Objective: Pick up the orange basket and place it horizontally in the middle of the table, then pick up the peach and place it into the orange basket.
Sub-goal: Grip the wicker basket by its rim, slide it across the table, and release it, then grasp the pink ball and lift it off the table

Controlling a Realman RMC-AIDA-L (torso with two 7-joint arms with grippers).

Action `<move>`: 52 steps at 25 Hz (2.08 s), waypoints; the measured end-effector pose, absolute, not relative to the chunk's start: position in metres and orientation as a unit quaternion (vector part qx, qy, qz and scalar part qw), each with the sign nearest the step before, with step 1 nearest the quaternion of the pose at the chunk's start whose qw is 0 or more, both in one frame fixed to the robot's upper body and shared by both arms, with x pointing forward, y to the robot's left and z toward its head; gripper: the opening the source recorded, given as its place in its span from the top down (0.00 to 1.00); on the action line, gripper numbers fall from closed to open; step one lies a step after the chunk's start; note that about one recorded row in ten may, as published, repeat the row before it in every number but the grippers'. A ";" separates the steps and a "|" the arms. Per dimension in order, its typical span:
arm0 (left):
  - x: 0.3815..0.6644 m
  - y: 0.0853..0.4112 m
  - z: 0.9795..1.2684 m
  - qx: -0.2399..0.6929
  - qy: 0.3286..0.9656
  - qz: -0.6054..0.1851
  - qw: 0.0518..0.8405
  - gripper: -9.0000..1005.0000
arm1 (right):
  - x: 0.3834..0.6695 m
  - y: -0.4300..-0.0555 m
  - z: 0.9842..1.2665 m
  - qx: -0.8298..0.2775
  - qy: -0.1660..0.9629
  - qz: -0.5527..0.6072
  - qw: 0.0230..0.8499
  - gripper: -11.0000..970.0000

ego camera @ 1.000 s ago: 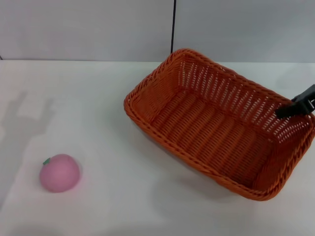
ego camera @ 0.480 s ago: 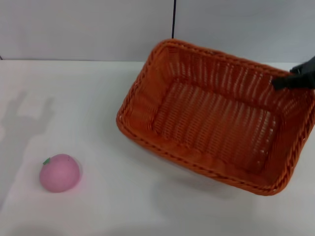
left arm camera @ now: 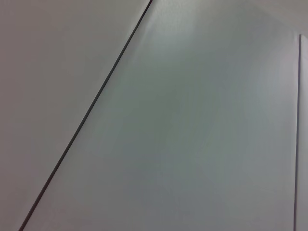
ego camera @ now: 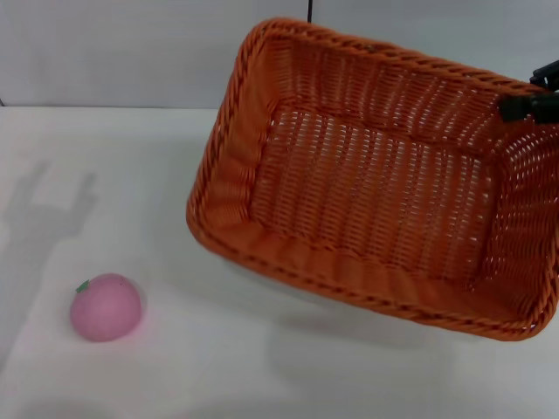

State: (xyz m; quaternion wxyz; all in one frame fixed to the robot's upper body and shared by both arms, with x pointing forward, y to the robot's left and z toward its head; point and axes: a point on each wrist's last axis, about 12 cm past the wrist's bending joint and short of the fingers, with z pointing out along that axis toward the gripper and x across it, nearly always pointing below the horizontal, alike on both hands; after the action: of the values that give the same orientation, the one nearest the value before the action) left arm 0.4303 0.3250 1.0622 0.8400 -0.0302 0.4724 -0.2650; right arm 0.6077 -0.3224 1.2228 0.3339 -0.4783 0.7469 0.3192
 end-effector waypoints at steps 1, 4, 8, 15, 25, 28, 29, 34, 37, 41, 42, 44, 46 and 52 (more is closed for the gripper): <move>0.430 0.325 1.062 -0.030 0.472 -0.265 0.840 0.20 | 0.608 -0.322 1.223 -0.478 0.747 0.319 0.334 0.76; 0.431 0.325 1.062 -0.030 0.473 -0.266 0.840 0.20 | 0.612 -0.318 1.225 -0.506 0.730 0.314 0.335 0.75; 0.431 0.324 1.062 -0.029 0.473 -0.268 0.839 0.20 | 0.620 -0.308 1.222 -0.537 0.714 0.307 0.327 0.74; 0.429 0.321 1.062 -0.030 0.472 -0.278 0.836 0.20 | 0.625 -0.279 1.203 -0.568 0.693 0.302 0.325 0.72; 0.428 0.321 1.061 -0.034 0.471 -0.285 0.834 0.20 | 0.623 -0.250 1.174 -0.579 0.695 0.307 0.298 0.69; 0.428 0.321 1.062 -0.034 0.470 -0.286 0.834 0.20 | 0.623 -0.248 1.173 -0.576 0.695 0.310 0.298 0.68; 0.428 0.321 1.062 -0.035 0.470 -0.287 0.834 0.20 | 0.623 -0.248 1.173 -0.575 0.695 0.312 0.298 0.68; 0.427 0.321 1.062 -0.036 0.470 -0.288 0.833 0.20 | 0.627 -0.247 1.173 -0.562 0.701 0.310 0.310 0.66; 0.427 0.322 1.061 -0.036 0.471 -0.288 0.833 0.21 | 0.629 -0.247 1.174 -0.559 0.703 0.304 0.317 0.65; 0.427 0.322 1.061 -0.036 0.473 -0.288 0.832 0.22 | 0.636 -0.249 1.177 -0.546 0.707 0.288 0.344 0.60; 0.427 0.322 1.061 -0.036 0.473 -0.289 0.832 0.22 | 0.638 -0.252 1.178 -0.537 0.707 0.285 0.362 0.55; 0.426 0.321 1.060 -0.035 0.475 -0.290 0.830 0.22 | 0.641 -0.260 1.181 -0.515 0.704 0.280 0.401 0.51; 0.426 0.320 1.060 -0.032 0.478 -0.294 0.827 0.23 | 0.640 -0.273 1.184 -0.478 0.694 0.284 0.456 0.51; 0.424 0.322 1.055 -0.004 0.508 -0.312 0.803 0.24 | 0.598 -0.331 1.168 -0.283 0.634 0.308 0.650 0.51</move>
State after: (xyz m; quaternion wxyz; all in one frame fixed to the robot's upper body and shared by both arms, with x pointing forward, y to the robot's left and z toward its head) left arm 0.4238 0.3219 1.0545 0.8030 -0.0044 0.5079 -0.3118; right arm 0.5983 -0.3312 1.1684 0.6503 -0.2832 0.6341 0.3081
